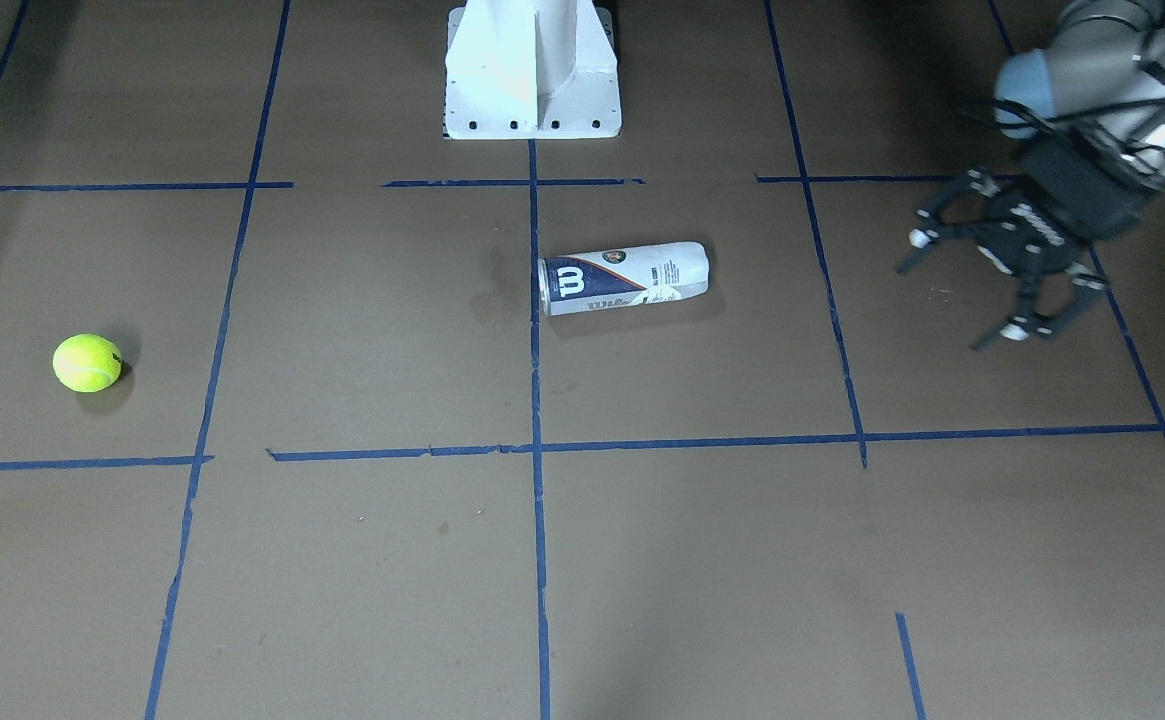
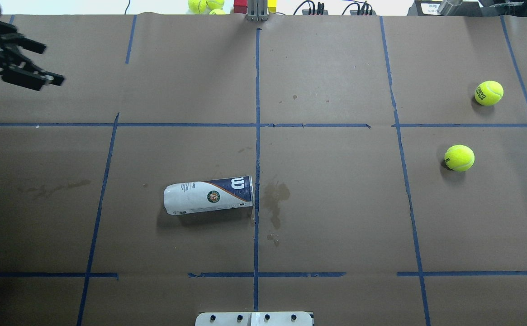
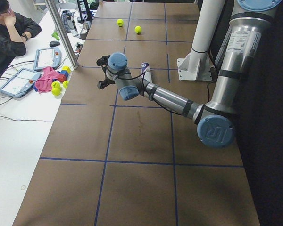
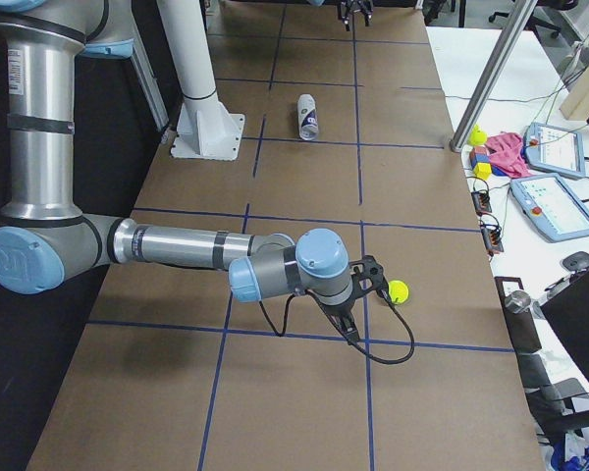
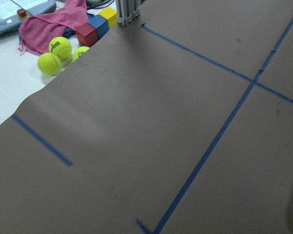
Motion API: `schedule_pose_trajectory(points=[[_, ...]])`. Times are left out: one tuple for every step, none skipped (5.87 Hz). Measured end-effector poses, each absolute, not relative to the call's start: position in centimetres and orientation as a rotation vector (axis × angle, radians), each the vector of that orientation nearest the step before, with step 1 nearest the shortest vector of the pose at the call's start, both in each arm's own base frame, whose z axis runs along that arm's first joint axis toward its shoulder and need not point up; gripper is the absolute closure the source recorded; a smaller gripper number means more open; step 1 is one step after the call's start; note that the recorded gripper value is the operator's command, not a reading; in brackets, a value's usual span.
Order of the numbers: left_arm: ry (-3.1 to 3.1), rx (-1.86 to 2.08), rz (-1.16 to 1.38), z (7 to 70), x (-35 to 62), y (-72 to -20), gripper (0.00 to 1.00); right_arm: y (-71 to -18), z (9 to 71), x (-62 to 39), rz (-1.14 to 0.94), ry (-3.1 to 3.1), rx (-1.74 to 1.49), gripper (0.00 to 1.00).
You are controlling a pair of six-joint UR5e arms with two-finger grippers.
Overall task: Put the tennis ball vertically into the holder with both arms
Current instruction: 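Move the left gripper down to the open end of the Wilson can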
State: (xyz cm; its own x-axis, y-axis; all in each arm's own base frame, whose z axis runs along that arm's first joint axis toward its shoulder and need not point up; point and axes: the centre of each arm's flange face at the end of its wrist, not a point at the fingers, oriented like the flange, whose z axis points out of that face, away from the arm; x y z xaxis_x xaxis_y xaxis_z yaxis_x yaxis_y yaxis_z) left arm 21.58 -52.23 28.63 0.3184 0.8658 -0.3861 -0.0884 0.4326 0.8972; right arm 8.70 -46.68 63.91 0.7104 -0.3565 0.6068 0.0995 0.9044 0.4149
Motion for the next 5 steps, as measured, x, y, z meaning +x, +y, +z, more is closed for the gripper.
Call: schedule_pose_trajectory(points=[[1.113,0.894,0.806,26.0,25.2,-50.3,0.00,-46.7,63.9,8.7,-0.259,-0.742,0.369,0.00],[1.151,0.849,0.855,24.1,28.9,-48.6,0.00,-46.6,64.0,8.7,-0.259,-0.742,0.368,0.00],[1.172,0.786,0.895,21.9,32.4,-47.3,0.00,-46.6,64.1,8.7,-0.258,-0.744,0.366,0.00],[1.169,0.732,0.915,19.8,34.9,-46.6,0.00,-46.5,64.1,8.7,-0.258,-0.745,0.365,0.00],[1.145,0.691,0.935,17.8,36.6,-46.4,0.00,-46.5,64.1,8.7,-0.258,-0.746,0.365,0.00]])
